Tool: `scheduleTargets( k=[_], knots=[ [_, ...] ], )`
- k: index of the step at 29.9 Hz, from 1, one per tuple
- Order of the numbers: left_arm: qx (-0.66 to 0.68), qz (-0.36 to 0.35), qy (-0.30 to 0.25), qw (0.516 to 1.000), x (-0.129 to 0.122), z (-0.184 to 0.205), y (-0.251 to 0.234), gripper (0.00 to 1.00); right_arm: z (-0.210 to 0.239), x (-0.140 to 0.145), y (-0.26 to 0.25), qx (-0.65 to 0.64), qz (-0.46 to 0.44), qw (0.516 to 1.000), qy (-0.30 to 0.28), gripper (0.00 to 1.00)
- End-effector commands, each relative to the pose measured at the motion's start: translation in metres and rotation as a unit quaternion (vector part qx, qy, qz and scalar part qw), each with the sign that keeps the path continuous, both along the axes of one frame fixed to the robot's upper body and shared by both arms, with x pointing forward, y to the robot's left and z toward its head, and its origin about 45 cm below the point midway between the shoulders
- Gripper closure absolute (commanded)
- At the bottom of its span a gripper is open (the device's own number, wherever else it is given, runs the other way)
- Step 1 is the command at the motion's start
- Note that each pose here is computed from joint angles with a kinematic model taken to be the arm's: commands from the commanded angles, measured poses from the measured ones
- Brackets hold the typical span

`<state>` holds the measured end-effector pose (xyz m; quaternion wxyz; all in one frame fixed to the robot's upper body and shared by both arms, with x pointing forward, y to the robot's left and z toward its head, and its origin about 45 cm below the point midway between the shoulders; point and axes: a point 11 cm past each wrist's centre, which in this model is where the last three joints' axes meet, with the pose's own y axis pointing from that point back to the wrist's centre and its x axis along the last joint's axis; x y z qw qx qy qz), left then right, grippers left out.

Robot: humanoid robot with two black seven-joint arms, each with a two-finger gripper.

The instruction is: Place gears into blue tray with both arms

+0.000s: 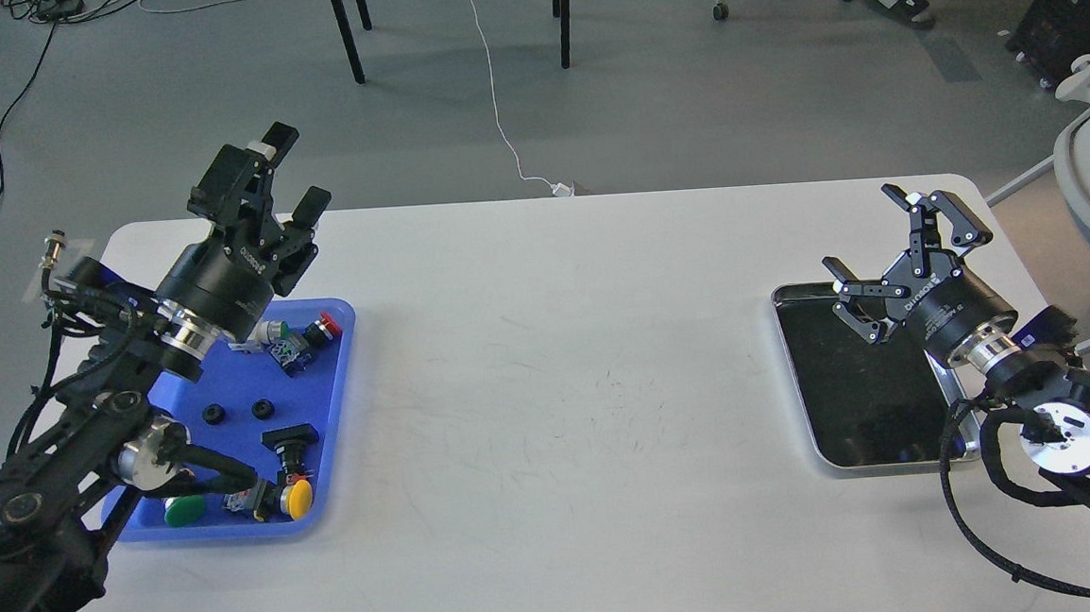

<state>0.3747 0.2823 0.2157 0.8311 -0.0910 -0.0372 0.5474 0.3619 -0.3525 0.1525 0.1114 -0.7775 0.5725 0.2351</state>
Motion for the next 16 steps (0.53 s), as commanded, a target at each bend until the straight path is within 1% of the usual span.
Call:
scheduleTargets(
  k=[1, 5, 11, 16],
  knots=[
    [-0.065, 0.032, 0.028, 0.997, -0.013, -0.023, -0.007, 0.02, -0.001, -0.001, 0.003, 0.002, 0.006, 1.000, 0.002, 0.01],
    [-0.086, 0.045, 0.071, 0.993, -0.018, -0.042, -0.008, 0.02, -0.003, 0.001, 0.014, 0.014, 0.012, 1.000, 0.000, 0.01],
    [-0.087, 0.043, 0.095, 0.991, -0.023, -0.059, 0.000, 0.02, -0.010, -0.002, 0.023, 0.020, 0.017, 1.000, 0.006, 0.01],
    [-0.089, 0.047, 0.114, 0.988, -0.038, -0.072, 0.002, 0.02, -0.007, -0.001, 0.030, 0.029, 0.024, 0.999, 0.002, 0.01]
  ],
)
